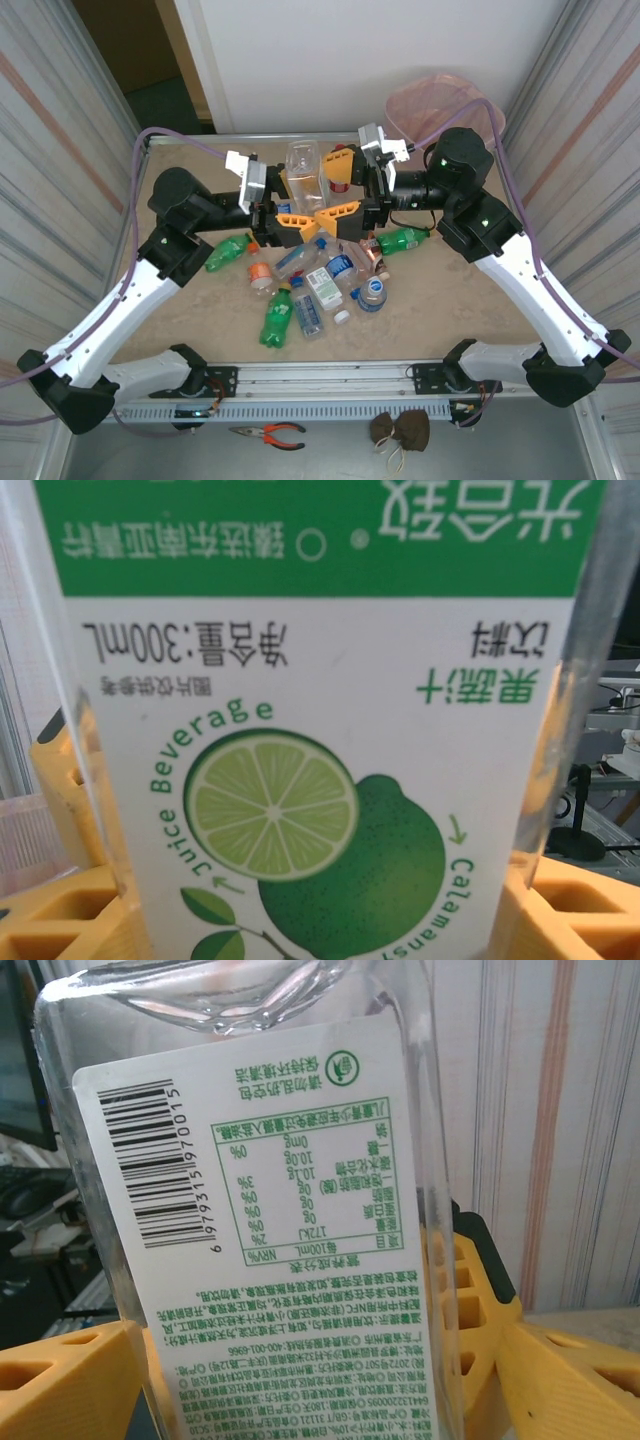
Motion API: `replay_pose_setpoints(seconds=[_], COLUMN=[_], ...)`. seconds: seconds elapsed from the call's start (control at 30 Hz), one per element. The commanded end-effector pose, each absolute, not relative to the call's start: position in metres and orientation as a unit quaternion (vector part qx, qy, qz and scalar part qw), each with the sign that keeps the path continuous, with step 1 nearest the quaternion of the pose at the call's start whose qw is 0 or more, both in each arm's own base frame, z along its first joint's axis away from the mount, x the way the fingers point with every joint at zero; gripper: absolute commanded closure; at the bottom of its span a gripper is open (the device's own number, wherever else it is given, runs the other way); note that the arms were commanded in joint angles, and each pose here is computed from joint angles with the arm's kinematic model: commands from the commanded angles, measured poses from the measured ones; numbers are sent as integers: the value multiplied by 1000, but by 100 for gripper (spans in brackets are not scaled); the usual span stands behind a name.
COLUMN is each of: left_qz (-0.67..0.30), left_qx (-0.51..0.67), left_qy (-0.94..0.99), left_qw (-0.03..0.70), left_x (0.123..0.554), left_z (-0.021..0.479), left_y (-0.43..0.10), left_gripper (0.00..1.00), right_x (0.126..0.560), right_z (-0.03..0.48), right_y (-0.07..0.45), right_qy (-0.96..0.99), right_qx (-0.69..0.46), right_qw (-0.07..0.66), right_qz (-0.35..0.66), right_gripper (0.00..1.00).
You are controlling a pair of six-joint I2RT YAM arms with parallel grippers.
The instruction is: Put the plastic bottles in the bin
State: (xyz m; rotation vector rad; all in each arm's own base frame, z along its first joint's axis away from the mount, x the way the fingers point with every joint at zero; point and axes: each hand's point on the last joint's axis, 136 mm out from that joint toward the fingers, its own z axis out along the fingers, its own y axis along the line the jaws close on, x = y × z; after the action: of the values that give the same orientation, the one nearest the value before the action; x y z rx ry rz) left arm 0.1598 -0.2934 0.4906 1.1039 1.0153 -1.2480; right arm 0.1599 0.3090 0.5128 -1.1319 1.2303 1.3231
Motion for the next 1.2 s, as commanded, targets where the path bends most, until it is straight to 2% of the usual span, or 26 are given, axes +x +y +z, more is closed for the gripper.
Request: replay_pose_setpoints(seconds=[0.0, 0.3, 0.57, 0.77, 0.93, 1.03, 1.17], left_qz=[-528, -534, -529, -513, -481, -457, -424], left_qx=[471, 476, 473, 455, 427, 410, 385], left_qy=[439, 438, 437, 448, 468, 489, 528], left_qw=[554, 545, 553, 574, 606, 620, 627], left_x=[163, 160, 160, 165, 172, 176, 186], left_z=[488, 486, 487, 486, 483, 476, 463], left_y=[-300, -303, -301, -296, -283, -274, -263], left_gripper=[52, 52, 52, 42, 24, 19, 17], right_x=[142, 146, 147, 150, 169, 192, 242], right_z=[529, 530, 528, 529, 530, 533, 533], right_y=[309, 311, 311, 309, 303, 292, 268], right_qy=[469, 472, 478, 485, 510, 532, 581], right_qx=[-486, -483, -482, -474, -451, -423, -359], right_qw=[490, 494, 492, 504, 522, 542, 569], right_qz=[552, 547, 545, 535, 514, 495, 457], right_gripper=[9, 11, 27, 35, 38, 39, 41])
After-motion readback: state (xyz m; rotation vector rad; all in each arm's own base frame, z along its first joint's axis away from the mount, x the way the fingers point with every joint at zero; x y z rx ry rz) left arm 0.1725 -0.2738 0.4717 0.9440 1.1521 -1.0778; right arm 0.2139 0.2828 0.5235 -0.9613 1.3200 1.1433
